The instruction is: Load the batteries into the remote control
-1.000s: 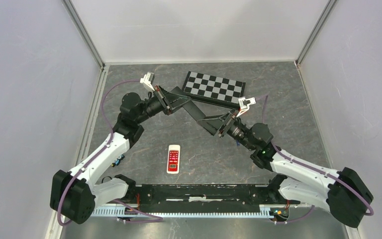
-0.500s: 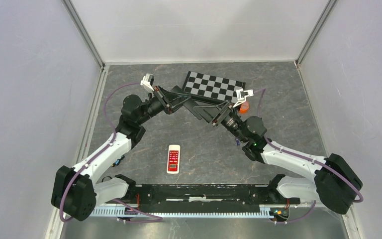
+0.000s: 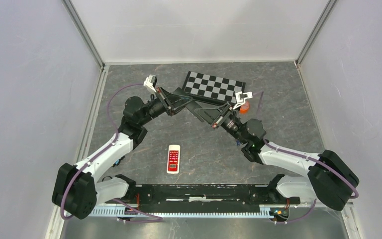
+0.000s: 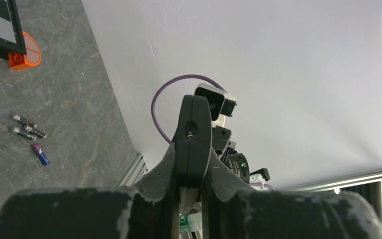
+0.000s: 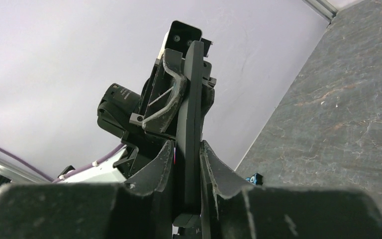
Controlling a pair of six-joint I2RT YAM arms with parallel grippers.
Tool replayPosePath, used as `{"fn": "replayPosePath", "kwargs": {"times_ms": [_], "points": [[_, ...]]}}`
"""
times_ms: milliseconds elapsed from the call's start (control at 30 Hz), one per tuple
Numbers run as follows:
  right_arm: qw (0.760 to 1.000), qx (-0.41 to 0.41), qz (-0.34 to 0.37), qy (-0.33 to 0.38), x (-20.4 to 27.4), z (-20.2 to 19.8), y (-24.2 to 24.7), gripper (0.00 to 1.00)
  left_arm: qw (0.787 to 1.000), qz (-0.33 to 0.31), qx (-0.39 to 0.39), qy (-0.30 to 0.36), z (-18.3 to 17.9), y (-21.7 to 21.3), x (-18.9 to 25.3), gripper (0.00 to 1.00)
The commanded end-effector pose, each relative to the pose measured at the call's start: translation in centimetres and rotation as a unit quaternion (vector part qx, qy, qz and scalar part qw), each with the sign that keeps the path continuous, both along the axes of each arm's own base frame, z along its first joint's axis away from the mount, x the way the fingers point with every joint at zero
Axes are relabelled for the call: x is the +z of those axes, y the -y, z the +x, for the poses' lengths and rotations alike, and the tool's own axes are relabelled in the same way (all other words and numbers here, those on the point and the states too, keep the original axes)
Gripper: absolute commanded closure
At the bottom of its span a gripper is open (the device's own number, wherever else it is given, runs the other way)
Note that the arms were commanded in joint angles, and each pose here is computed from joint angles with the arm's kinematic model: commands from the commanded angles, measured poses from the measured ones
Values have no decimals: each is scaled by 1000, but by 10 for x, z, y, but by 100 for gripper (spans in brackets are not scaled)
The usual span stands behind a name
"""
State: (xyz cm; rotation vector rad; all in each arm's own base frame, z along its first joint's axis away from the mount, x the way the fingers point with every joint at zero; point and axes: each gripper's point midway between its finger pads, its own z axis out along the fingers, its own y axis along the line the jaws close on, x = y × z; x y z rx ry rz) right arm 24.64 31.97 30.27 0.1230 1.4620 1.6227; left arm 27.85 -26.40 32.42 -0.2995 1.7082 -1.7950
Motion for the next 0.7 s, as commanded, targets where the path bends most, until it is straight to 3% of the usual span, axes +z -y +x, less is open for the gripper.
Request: {"fn": "replayPosePath", "kwargs": {"times_ms": [0,167,400,567,667], "points": [[1000,4,3,27,-13,-6,14,85,998,-50,0,38,-1,-8,40,98],[1000,7,-23,-1,-37,-3,16,85,998,-24,12,51,8,-7,38,98],[987,-17,-99,-123,-106,15,17,78,996,-22,32,79,17,-9,39,98],[987,-8,-93,-132,-117,16,16,77,996,-29,34,80,22,-11,39,98],[990,-4,-82,-118,-116,13,19,69,996,-32,36,76,27,-13,36,98]]}}
